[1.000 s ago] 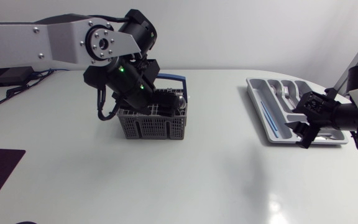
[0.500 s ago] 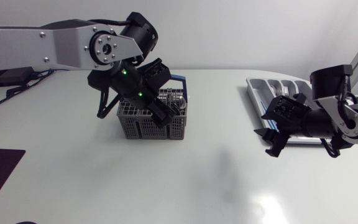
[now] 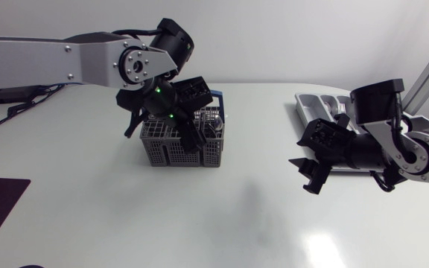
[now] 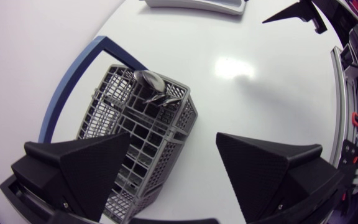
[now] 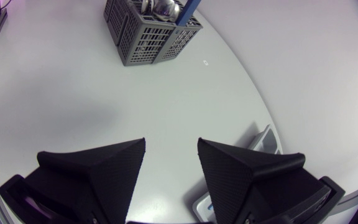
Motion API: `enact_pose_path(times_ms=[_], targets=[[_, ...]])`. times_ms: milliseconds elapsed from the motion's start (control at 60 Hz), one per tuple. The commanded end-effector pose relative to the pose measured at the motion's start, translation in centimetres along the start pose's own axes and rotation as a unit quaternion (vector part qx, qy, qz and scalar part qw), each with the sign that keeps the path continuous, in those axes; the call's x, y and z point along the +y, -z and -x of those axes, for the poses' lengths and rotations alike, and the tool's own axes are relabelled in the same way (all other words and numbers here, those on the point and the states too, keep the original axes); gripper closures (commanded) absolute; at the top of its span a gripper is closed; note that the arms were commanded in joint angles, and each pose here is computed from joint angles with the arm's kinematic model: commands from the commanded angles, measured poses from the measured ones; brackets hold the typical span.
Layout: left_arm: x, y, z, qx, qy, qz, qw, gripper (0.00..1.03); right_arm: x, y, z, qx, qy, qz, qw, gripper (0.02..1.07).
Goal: Unload the cutlery basket into the drawer organizer.
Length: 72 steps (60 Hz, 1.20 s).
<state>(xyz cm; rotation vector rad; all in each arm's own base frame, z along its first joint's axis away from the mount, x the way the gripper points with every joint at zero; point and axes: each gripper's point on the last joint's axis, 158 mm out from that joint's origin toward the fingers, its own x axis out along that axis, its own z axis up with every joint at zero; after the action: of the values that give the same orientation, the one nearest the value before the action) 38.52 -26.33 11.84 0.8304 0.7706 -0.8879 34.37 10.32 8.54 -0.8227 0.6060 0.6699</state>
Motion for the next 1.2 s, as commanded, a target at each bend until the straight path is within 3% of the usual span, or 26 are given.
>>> enact_pose_path(times_ms=[0, 283, 833, 1033, 1183], targets=[[-1.4, 1.3, -1.7, 0.023, 0.014, -0.076, 0.997, 0.07, 1.2, 0.7, -0.2, 0.009, -0.009, -0.011, 1.000, 0.44], [-1.8, 0.1, -1.0, 0.005, 0.007, -0.190, 0.982, 0.07, 2.3, -1.0, -0.5, -0.002, -0.021, 0.001, 1.000, 0.44], [0.0, -1.4, -1.6, -0.025, -0.036, -0.289, 0.956, 0.12, 5.2, -5.1, -2.3, -0.028, -0.040, 0.028, 0.998, 0.44], [0.0, -1.6, -1.4, -0.026, -0.040, -0.337, 0.940, 0.35, 5.5, -5.6, -3.2, -0.029, -0.046, 0.030, 0.998, 0.44], [0.0, -1.7, -1.5, -0.027, -0.043, -0.361, 0.931, 0.64, 5.9, -5.6, -3.9, -0.026, -0.052, 0.032, 0.998, 0.44]])
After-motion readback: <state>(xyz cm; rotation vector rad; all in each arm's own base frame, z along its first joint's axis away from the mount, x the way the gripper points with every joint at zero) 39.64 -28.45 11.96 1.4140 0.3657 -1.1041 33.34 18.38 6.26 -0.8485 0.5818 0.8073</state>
